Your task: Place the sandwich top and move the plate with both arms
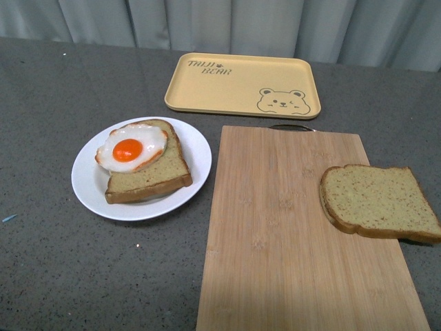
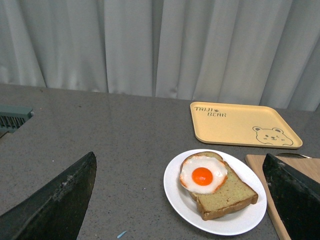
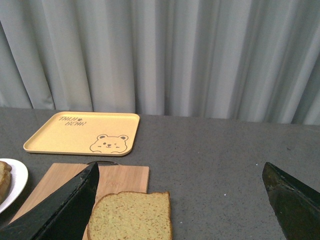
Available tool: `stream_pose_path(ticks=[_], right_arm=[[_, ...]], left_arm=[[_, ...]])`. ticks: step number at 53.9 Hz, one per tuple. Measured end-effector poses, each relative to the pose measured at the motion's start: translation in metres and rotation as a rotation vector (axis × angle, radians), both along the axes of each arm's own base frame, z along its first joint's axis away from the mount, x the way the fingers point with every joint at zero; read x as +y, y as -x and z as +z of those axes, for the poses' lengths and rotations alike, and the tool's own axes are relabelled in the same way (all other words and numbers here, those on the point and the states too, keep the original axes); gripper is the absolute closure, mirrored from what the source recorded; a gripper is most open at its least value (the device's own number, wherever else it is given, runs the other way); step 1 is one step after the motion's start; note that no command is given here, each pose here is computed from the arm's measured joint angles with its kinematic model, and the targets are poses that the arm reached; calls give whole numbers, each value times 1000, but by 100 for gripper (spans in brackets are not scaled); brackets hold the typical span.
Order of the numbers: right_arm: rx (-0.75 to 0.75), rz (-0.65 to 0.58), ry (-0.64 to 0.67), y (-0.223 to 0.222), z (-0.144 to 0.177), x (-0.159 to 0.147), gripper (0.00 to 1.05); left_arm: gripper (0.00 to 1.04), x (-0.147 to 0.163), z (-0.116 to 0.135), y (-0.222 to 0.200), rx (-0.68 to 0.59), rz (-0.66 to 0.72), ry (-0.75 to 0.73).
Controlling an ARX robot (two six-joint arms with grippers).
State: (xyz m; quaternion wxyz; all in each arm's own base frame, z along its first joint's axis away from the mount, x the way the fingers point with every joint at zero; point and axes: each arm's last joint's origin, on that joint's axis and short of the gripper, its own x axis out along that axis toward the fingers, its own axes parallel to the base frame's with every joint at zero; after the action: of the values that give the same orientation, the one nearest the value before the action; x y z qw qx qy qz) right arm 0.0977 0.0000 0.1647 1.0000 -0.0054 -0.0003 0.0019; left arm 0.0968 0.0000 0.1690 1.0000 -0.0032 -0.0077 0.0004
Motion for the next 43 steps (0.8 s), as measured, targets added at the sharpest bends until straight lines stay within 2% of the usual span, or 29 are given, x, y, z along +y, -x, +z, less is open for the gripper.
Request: stream_pose_path(ticks=[43], right_arm=[[0,0,0,0,0,0,9]], left_arm=[[7,0,0,0,0,0,0]])
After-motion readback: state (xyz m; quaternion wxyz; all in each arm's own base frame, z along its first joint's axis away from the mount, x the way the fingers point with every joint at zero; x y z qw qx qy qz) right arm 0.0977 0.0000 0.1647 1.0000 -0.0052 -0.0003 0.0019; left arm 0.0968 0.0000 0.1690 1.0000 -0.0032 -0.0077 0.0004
